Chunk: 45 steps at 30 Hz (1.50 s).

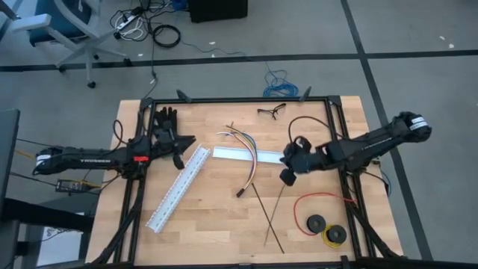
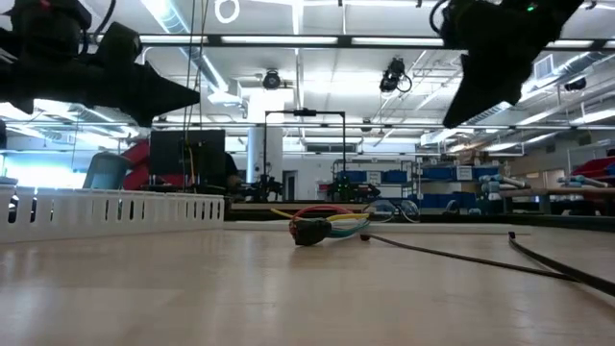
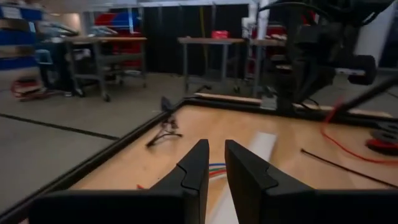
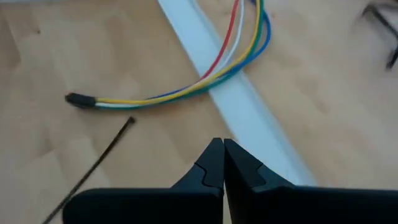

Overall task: Ziptie cables
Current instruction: Wrap the cables together using a black zip tie

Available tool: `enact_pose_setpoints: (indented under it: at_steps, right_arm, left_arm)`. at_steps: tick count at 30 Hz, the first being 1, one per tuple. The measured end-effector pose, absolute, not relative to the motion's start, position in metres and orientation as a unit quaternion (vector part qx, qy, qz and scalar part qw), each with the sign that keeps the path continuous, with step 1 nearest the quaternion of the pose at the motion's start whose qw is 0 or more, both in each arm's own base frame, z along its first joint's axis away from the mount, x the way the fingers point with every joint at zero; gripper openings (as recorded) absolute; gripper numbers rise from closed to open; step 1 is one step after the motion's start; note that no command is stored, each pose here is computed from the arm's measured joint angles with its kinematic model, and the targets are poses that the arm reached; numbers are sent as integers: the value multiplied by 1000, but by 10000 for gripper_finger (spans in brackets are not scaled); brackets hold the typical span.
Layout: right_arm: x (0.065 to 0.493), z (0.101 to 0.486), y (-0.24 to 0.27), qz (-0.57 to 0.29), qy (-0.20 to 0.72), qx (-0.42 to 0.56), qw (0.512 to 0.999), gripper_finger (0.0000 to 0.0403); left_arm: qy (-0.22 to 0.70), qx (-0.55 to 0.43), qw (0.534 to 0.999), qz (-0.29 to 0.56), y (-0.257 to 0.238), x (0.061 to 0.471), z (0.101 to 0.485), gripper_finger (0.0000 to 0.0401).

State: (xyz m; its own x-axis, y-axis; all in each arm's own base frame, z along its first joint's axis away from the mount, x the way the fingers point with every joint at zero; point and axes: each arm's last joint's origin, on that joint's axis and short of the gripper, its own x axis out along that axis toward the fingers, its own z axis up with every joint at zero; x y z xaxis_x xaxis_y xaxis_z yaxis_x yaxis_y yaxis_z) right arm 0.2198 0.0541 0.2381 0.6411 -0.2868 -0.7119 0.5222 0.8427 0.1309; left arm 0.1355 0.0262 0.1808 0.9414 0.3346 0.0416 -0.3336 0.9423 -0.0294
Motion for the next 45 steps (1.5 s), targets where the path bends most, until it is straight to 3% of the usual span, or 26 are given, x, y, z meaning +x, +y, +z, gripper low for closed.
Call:
enact_pose_setpoints:
  at_steps: [11,20,28,45]
  right_arm:
    - [215,209,116,-272,365,296,840,0]
    - [235,206,154,-410,439,338,725,0]
    - [265,191,159,-425,420,373,710,2]
    - [282,173,130,-490,440,408,633,95]
  left_arm:
    - [43,17,994,100,7,162,184,62]
    - [73,4,995,67,-4,174,172,62]
    - [69,4,996,53,-10,178,169,62]
    - [82,10,996,27,-20,189,155,62]
